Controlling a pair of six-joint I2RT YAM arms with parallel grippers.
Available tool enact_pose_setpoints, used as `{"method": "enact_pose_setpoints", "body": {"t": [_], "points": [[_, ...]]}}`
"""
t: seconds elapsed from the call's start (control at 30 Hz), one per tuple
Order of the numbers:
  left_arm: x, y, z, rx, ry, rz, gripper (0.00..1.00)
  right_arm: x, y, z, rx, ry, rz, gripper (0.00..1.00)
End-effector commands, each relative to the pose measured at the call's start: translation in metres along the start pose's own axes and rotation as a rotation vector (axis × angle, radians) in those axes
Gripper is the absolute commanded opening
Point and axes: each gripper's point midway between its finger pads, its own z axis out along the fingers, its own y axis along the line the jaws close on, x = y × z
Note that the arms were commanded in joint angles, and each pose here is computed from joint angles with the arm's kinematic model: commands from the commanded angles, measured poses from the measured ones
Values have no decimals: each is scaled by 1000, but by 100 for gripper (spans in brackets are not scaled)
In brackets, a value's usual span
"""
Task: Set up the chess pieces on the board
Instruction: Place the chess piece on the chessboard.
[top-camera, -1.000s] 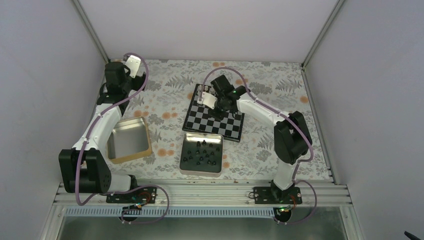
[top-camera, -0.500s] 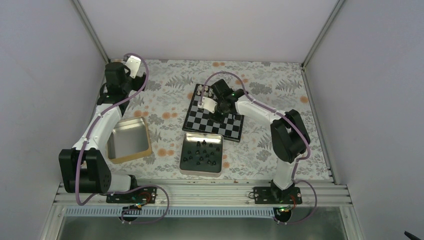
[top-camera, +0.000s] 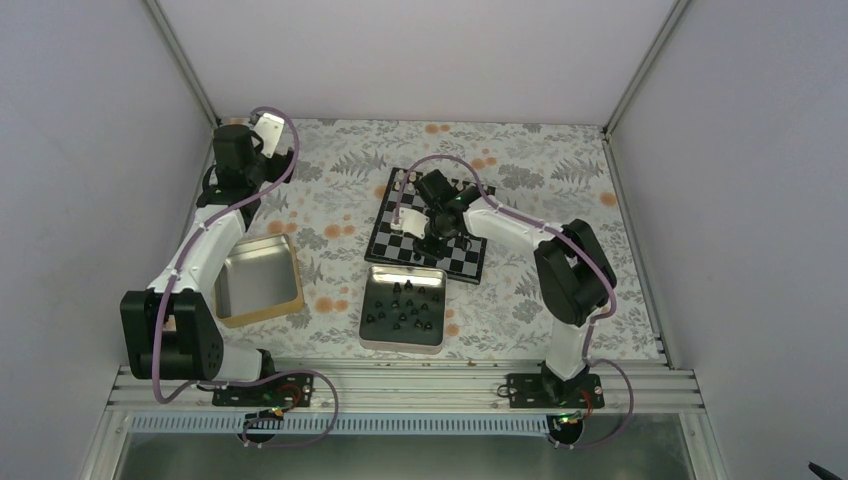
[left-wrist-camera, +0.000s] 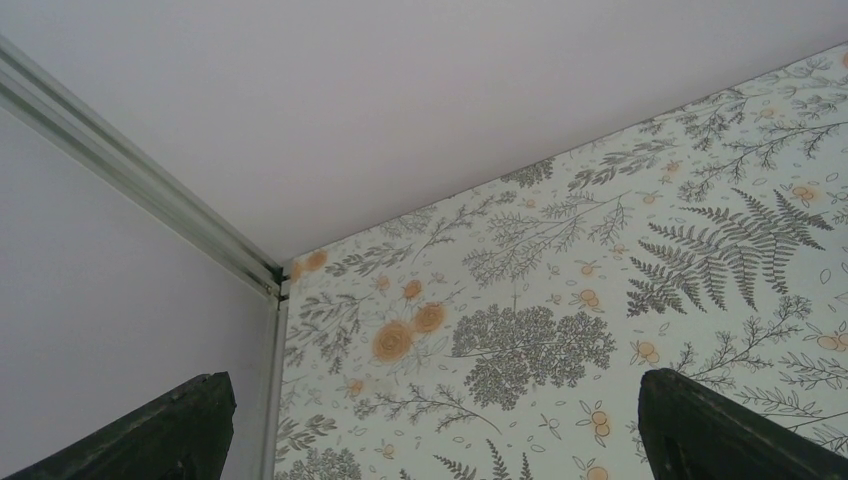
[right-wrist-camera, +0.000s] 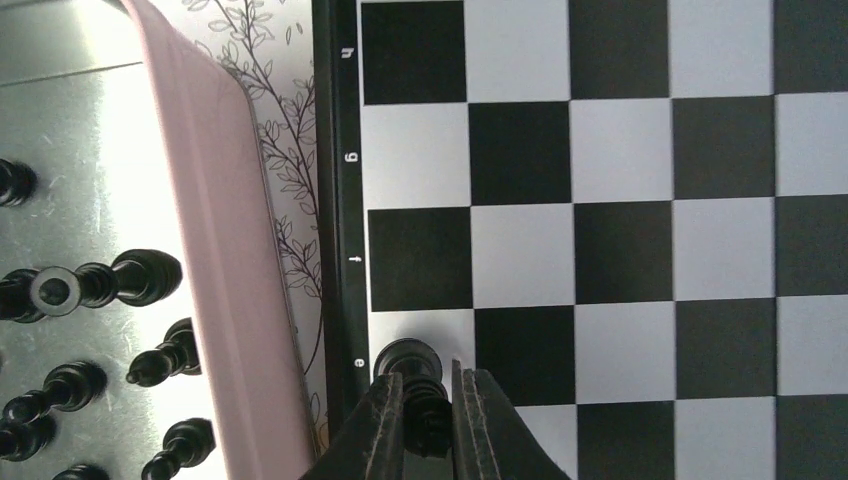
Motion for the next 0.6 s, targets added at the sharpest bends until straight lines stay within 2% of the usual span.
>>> {"method": "enact_pose_setpoints", "body": {"t": [0.0,0.57], "points": [[0,4,3,-13,-4,5,100,7,12,12,-50,22,-4,6],[2,2,7,-9,3,9,100,11,15,16,-61,39,-11,8]]}}
